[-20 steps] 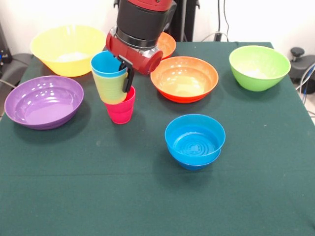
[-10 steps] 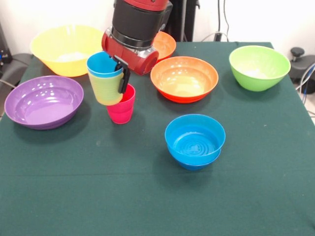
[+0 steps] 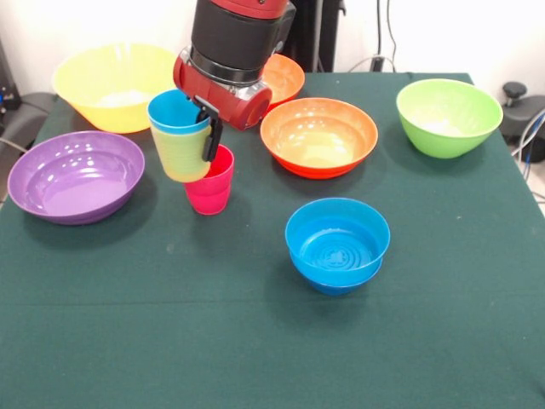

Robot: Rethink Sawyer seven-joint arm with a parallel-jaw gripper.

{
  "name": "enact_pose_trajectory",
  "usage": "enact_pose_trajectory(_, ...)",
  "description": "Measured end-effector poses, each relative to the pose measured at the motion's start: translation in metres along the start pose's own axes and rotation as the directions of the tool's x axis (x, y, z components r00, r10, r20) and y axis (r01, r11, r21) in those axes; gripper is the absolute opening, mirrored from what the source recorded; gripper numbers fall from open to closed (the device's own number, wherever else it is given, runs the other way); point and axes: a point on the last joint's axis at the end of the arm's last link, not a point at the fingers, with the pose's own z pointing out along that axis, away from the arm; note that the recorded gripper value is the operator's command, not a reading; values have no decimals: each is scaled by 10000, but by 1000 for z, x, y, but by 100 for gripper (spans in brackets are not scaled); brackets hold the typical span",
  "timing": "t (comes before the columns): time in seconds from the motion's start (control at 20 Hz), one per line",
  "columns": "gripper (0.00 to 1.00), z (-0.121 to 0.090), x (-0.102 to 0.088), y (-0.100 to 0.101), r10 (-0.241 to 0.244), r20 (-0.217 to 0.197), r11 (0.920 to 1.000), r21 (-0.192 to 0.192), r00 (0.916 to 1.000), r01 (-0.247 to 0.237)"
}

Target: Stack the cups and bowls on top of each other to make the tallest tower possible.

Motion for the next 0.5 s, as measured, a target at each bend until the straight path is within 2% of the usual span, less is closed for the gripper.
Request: enact_pose_trajectory(0.5, 0, 1, 2, -1, 12, -47, 10000, 19, 10000, -12)
